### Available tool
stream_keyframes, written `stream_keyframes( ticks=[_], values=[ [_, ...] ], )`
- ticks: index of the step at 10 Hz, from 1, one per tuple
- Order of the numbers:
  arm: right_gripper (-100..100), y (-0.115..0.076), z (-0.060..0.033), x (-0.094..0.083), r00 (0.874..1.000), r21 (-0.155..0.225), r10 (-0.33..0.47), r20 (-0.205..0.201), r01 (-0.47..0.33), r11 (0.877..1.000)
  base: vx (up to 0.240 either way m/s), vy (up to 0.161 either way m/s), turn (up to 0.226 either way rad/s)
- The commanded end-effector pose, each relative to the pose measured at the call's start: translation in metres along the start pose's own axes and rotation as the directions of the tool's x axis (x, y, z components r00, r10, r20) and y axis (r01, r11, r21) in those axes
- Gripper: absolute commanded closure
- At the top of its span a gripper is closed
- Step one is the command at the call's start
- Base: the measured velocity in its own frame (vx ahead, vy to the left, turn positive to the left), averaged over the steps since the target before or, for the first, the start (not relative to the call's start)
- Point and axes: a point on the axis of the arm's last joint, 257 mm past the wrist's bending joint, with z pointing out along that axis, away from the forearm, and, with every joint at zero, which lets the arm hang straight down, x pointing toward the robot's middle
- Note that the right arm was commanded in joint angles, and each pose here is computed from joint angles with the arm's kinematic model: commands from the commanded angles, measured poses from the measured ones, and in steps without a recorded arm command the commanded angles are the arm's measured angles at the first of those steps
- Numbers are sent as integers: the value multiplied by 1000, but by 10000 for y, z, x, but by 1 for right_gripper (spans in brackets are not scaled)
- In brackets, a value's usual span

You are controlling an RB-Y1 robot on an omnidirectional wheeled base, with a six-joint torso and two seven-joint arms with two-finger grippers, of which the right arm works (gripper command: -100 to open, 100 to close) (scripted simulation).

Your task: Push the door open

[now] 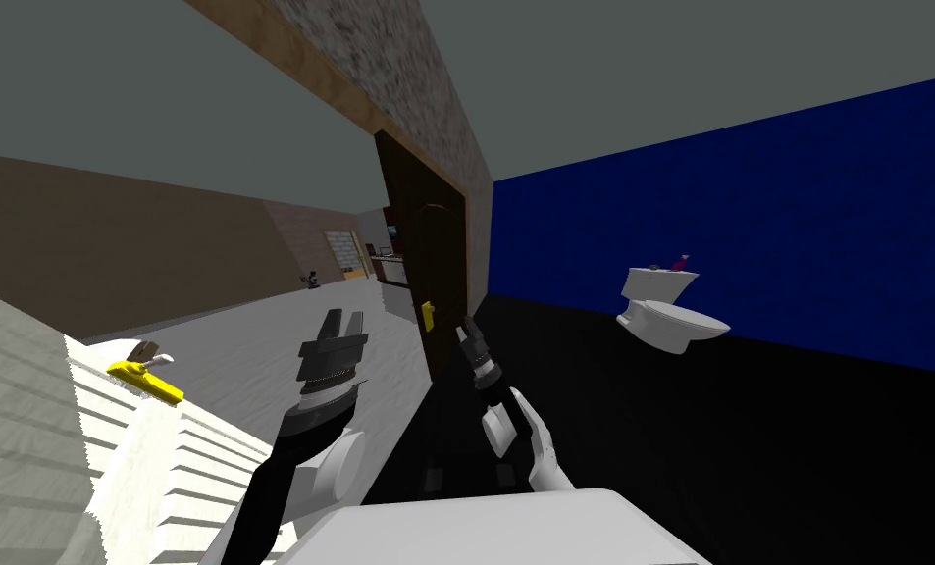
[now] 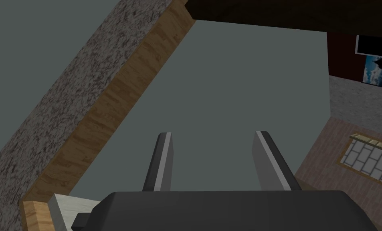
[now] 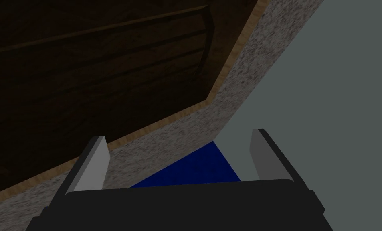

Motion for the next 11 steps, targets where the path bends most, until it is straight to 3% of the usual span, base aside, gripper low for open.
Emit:
stream_keyframes(
  ticks=[1, 5, 8, 11],
  values=[
    [-100, -170, -5, 196, 999, 36, 28, -44, -27, 999, 138, -15, -26],
    [-100, -487, -15, 567, 989, 108, 79, -125, -66, 992, 135, -26, -28],
    [-100, -786, -74, 919, 972, 183, 123, -200, -86, 979, 153, -29, -32],
    [-100, -953, -131, 1113, 959, 227, 145, -242, -89, 970, 128, -8, -20]
  ],
)
